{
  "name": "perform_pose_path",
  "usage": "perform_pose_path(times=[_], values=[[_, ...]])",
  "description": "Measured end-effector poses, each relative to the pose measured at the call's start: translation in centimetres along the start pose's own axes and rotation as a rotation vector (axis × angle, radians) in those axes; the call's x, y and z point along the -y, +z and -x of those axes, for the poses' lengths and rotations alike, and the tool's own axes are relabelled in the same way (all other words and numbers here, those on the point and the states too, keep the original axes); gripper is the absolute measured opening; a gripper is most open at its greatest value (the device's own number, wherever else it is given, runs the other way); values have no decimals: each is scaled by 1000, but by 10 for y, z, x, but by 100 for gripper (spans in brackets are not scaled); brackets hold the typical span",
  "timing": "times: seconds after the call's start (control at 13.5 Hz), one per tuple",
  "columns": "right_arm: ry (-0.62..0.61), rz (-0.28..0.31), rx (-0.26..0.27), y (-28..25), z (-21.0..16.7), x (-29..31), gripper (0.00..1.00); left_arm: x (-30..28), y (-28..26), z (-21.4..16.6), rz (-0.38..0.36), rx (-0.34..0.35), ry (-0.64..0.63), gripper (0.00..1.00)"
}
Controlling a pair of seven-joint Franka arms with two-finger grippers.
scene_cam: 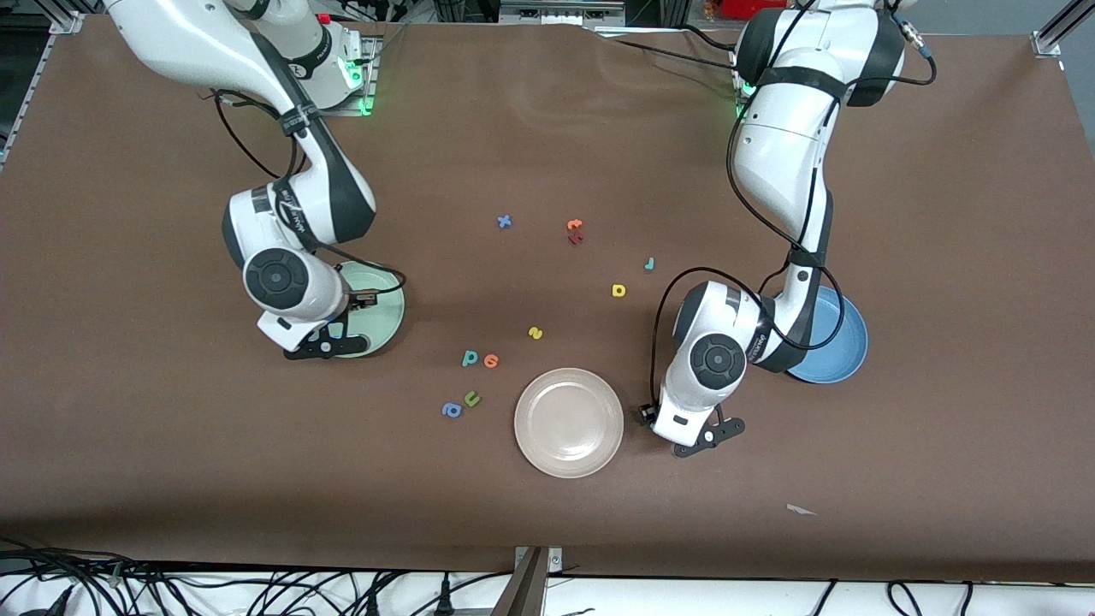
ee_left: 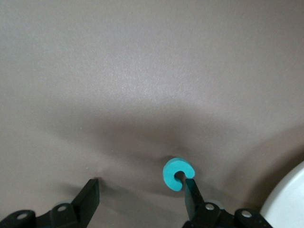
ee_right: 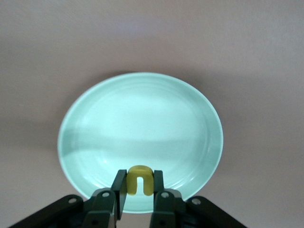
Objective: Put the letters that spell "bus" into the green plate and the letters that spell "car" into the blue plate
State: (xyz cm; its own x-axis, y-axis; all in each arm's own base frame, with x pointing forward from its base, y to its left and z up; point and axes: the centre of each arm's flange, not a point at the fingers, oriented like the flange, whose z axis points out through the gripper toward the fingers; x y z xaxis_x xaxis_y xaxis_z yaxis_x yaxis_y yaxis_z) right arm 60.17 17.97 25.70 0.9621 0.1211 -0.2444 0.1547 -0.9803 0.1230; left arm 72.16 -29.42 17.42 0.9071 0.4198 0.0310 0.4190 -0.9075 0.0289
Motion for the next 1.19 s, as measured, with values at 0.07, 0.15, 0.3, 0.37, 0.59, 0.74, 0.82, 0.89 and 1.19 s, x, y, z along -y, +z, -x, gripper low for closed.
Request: perform_pose_path(times=[0.07,0.15,0.3,0.37,0.59,0.74,0.82,0.89,1.19], values=[[-1,-4,-1,13,3,-1,26,-2,-2,0,3,-3,-11,81],[-5,-9,-10,28,6,0,26,-3,-3,0,5,-4,-25,82],[-9,-14,-10,49,13,2,33,-4,-5,1,8,-6,-53,85],[-3,-19,-6,51,14,3,41,-4,-5,1,8,-6,-65,85],[39,-58,-15,42,13,4,73,-4,-4,1,6,-4,-138,85],[119,-82,-47,24,9,10,94,-3,-3,2,-1,3,-189,85],[176,-100,-67,12,6,17,97,-3,-3,2,-4,6,-214,86],[245,-126,-83,-2,3,25,97,-3,-3,2,-6,7,-238,86],[601,-211,-92,-31,-9,55,87,-3,-3,3,-7,8,-315,88]])
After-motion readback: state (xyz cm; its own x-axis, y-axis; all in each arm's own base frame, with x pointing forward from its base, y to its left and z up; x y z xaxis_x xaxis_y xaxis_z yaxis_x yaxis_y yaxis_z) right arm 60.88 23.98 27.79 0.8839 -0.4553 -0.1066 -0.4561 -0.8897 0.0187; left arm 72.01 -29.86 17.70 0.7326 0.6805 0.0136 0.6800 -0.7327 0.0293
